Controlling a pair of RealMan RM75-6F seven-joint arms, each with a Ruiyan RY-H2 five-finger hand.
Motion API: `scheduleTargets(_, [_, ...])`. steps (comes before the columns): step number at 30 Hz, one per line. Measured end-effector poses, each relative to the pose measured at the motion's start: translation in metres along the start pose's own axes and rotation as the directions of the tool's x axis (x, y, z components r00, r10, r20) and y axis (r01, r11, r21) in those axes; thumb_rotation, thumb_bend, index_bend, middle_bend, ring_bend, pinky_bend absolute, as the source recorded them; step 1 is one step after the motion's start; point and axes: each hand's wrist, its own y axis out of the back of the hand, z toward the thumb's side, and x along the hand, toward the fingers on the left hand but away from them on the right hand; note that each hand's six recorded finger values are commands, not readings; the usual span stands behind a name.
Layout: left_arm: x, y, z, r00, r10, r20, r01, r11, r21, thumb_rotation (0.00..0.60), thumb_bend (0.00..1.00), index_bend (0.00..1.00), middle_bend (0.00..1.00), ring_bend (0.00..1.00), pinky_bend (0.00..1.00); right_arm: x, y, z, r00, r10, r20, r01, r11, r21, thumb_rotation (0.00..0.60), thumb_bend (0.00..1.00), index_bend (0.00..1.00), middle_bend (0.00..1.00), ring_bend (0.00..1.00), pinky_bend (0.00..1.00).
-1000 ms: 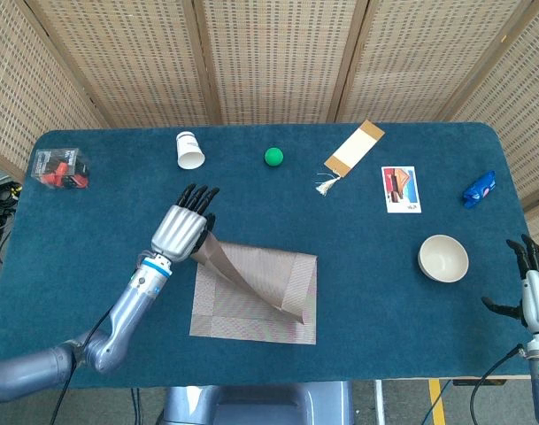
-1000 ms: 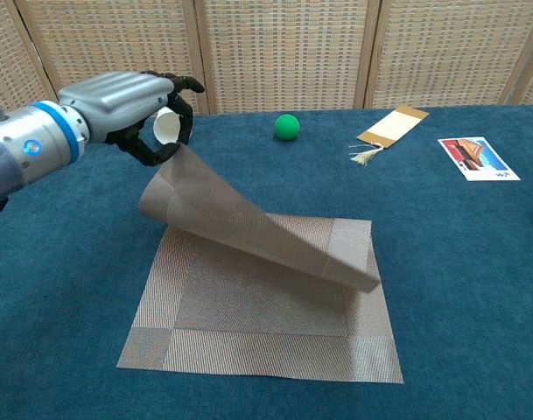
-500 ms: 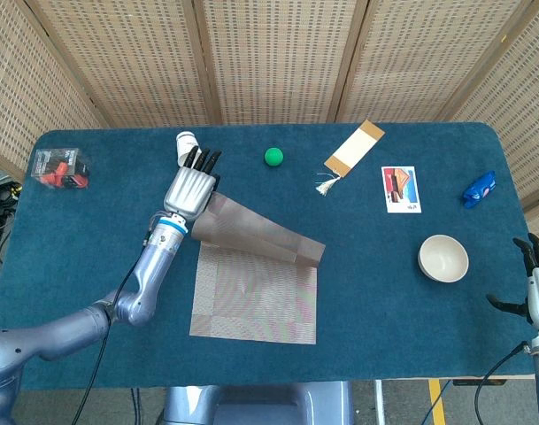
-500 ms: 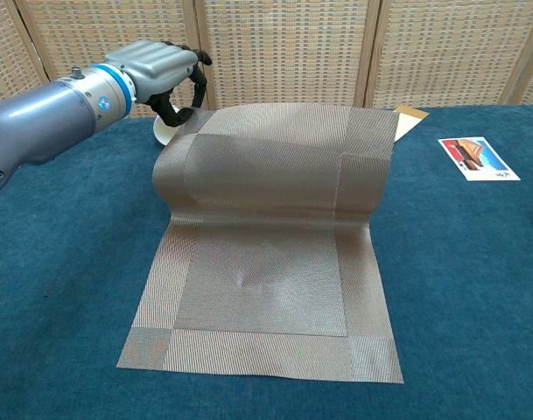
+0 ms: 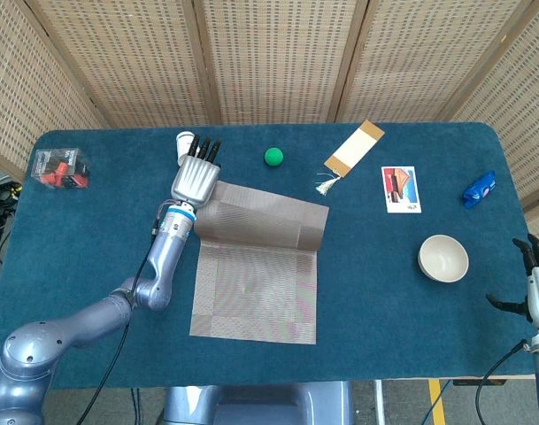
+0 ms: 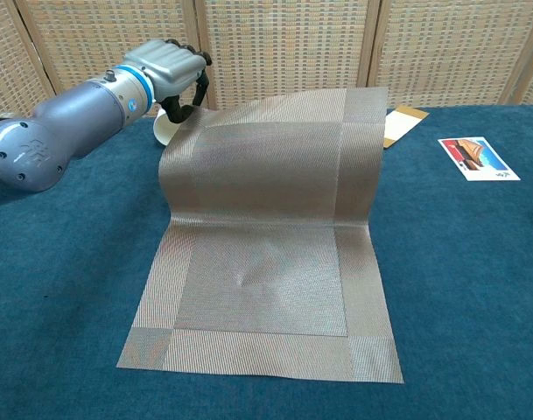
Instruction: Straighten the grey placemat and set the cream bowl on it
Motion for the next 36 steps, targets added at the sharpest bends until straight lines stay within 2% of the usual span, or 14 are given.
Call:
scheduleTargets(5, [0.006, -0.004, -0.007, 0.999, -0.016, -0.029, 0.016, 1.000, 0.013, 0.600, 0.51, 0.51, 0.00, 0.00, 0.00, -0.001, -0.002, -0.001, 1.000, 0.006, 0.003, -0.006, 1.000, 0.003, 0.600, 0.21, 0.13, 0.00, 0.00, 0.00])
scheduleTargets(8, [0.011, -0.003, -0.010, 0.999, -0.016, -0.041, 0.016, 1.000, 0.015, 0.600, 0.43, 0.44, 0.00, 0.00, 0.00, -0.002, -0.003, -0.002, 1.000, 0.007, 0.006, -0.007, 1.000, 0.005, 0.600, 0.21, 0.13, 0.00, 0.00, 0.00])
scheduleTargets(11, [0.013, -0.001, -0.012, 0.999, -0.012, -0.046, 0.012, 1.000, 0.001, 0.600, 0.28, 0.28, 0.00, 0.00, 0.00, -0.002, -0.004, -0.002, 1.000, 0.010, 0.007, -0.010, 1.000, 0.008, 0.600, 0.21, 0.13, 0.00, 0.00, 0.00])
scheduleTargets(13, [0.015, -0.001, -0.014, 0.999, -0.011, -0.049, 0.011, 1.000, -0.002, 0.600, 0.19, 0.12, 0.00, 0.00, 0.00, -0.002, -0.006, -0.002, 1.000, 0.013, 0.007, -0.013, 1.000, 0.013, 0.600, 0.21, 0.13, 0.00, 0.00, 0.00])
scheduleTargets(16, [0.015, -0.003, -0.015, 0.999, -0.019, -0.051, 0.019, 1.000, -0.011, 0.600, 0.13, 0.01, 0.00, 0.00, 0.00, -0.002, -0.007, -0.003, 1.000, 0.014, 0.010, -0.015, 1.000, 0.016, 0.600, 0.21, 0.13, 0.00, 0.00, 0.00])
scheduleTargets(21, [0.014, -0.004, -0.019, 0.998, -0.021, -0.060, 0.018, 0.999, -0.050, 0.600, 0.12, 0.01, 0.00, 0.00, 0.00, -0.003, -0.007, -0.004, 1.000, 0.014, 0.015, -0.014, 1.000, 0.021, 0.600, 0.21, 0.13, 0.00, 0.00, 0.00])
scheduleTargets(26, [0.008, -0.003, -0.025, 0.998, 0.000, -0.056, -0.007, 0.993, -0.115, 0.600, 0.10, 0.08, 0.00, 0.00, 0.00, -0.003, -0.006, -0.007, 1.000, 0.012, 0.024, -0.013, 1.000, 0.021, 0.600, 0.21, 0.13, 0.00, 0.00, 0.00])
scheduleTargets(32, [-0.027, 0.002, -0.024, 0.996, 0.080, 0.047, -0.069, 0.978, -0.197, 0.600, 0.04, 0.16, 0.00, 0.00, 0.00, -0.004, -0.007, -0.008, 1.000, 0.012, 0.028, -0.013, 1.000, 0.022, 0.600, 0.21, 0.13, 0.00, 0.00, 0.00])
scheduleTargets(36, [-0.071, 0.001, -0.022, 0.980, 0.130, 0.148, -0.090, 0.963, -0.255, 0.600, 0.04, 0.19, 0.00, 0.00, 0.00, -0.004, -0.009, -0.006, 1.000, 0.016, 0.024, -0.017, 0.999, 0.030, 0.600, 0.21, 0.13, 0.00, 0.00, 0.00])
